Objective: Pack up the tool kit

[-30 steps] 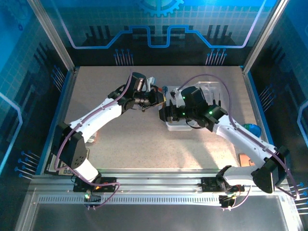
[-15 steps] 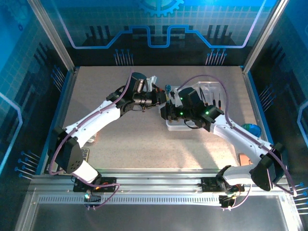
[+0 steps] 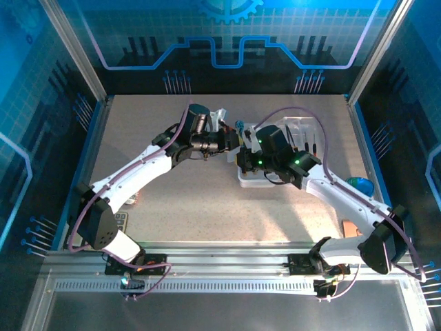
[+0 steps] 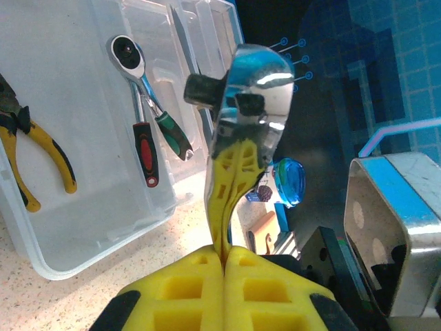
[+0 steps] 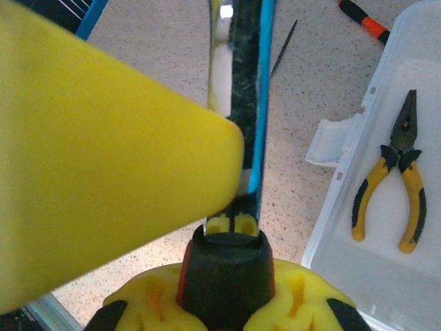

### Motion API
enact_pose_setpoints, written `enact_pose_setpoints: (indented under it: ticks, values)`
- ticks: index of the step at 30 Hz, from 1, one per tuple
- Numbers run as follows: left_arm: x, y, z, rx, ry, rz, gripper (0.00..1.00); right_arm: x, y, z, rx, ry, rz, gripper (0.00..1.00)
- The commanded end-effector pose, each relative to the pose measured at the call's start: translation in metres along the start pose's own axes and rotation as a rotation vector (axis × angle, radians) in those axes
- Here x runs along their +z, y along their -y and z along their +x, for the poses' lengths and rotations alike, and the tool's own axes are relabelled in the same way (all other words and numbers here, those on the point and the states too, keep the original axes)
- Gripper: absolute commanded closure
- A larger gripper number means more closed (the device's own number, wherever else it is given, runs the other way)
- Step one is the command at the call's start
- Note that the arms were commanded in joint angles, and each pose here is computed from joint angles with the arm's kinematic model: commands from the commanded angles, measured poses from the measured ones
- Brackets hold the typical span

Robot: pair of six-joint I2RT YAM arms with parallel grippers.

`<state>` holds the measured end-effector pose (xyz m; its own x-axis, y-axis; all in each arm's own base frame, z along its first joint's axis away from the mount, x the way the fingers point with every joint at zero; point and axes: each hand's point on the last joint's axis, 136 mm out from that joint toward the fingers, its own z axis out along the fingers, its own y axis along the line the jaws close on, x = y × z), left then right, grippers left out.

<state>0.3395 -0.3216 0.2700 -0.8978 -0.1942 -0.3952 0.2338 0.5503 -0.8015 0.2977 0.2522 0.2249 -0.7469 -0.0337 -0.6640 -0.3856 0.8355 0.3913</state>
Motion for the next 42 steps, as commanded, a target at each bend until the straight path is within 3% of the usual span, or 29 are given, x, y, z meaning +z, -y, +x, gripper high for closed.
enact_pose_setpoints:
  ticks: [1,4,8,13,19,31,42]
  values:
    - [-0.011,0.009,0.003,0.087,-0.011,-0.013,0.81,-0.019,0.018,-0.007,-0.017,0.041,0.060,1.00]
    - [-0.028,-0.011,-0.011,0.128,0.004,-0.135,0.34,-0.032,0.047,-0.005,-0.004,0.028,0.125,1.00]
    - [-0.060,-0.051,-0.032,0.117,0.047,-0.281,0.02,-0.048,0.090,-0.006,0.014,0.010,0.227,1.00]
    - [-0.093,-0.105,-0.037,0.066,0.074,-0.450,0.01,-0.049,0.133,-0.003,-0.013,-0.058,0.357,1.00]
    - [-0.096,-0.133,-0.019,0.031,0.044,-0.503,0.01,-0.024,0.157,-0.002,-0.038,-0.129,0.425,1.00]
    - [-0.082,-0.149,-0.005,-0.021,0.015,-0.479,0.01,0.022,0.186,0.011,-0.040,-0.229,0.482,1.00]
    - [-0.074,-0.153,-0.005,-0.030,0.002,-0.468,0.01,0.043,0.198,0.016,-0.024,-0.262,0.502,1.00]
